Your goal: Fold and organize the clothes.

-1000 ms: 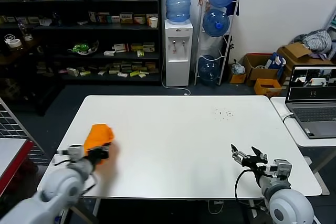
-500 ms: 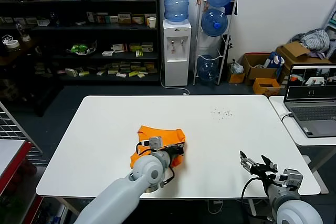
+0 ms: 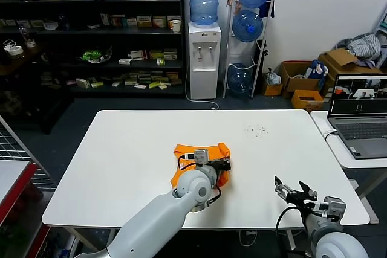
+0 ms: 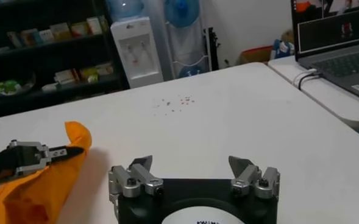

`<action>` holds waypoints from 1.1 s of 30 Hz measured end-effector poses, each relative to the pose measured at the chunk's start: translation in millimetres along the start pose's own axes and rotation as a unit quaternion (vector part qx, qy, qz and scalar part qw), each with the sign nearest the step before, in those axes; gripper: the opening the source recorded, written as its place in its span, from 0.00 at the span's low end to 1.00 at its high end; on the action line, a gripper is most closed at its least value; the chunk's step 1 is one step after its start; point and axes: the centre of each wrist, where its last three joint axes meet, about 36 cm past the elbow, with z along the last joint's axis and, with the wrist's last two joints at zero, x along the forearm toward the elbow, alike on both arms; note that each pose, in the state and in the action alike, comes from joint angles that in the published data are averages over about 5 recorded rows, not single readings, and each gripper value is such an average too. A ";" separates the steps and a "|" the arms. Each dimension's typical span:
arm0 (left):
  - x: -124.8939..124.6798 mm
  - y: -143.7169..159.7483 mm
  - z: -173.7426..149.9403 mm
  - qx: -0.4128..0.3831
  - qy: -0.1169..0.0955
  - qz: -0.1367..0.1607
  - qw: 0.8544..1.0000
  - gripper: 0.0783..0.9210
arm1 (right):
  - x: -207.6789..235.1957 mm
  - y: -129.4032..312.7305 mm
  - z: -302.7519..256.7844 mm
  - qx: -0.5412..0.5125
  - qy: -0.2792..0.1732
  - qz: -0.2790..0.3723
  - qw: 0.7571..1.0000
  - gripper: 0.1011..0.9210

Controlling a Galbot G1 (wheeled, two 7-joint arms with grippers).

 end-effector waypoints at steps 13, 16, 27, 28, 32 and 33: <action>1.5 -15.5 -0.5 0.012 -0.016 0.021 1.000 0.17 | 0.1 -1.2 6.0 0.004 -0.007 -0.010 1.000 0.88; 10.6 -15.5 -0.8 0.017 -0.032 0.034 0.999 0.27 | -2.6 -4.2 6.5 0.013 -0.023 -0.021 0.999 0.88; 78.7 69.3 31.7 0.022 -0.166 0.037 0.985 0.64 | -31.3 -27.5 14.2 0.048 -0.094 -0.063 0.992 0.88; 86.2 83.5 38.2 0.022 -0.180 0.030 0.983 0.68 | -34.2 -30.4 15.8 0.052 -0.101 -0.065 0.991 0.88; 117.3 140.1 68.7 0.014 -0.231 -0.006 0.973 0.81 | -43.6 -43.5 24.1 0.066 -0.130 -0.072 0.987 0.88; 125.1 153.6 76.8 0.010 -0.243 -0.017 0.970 0.83 | -45.2 -46.9 26.3 0.069 -0.138 -0.073 0.985 0.88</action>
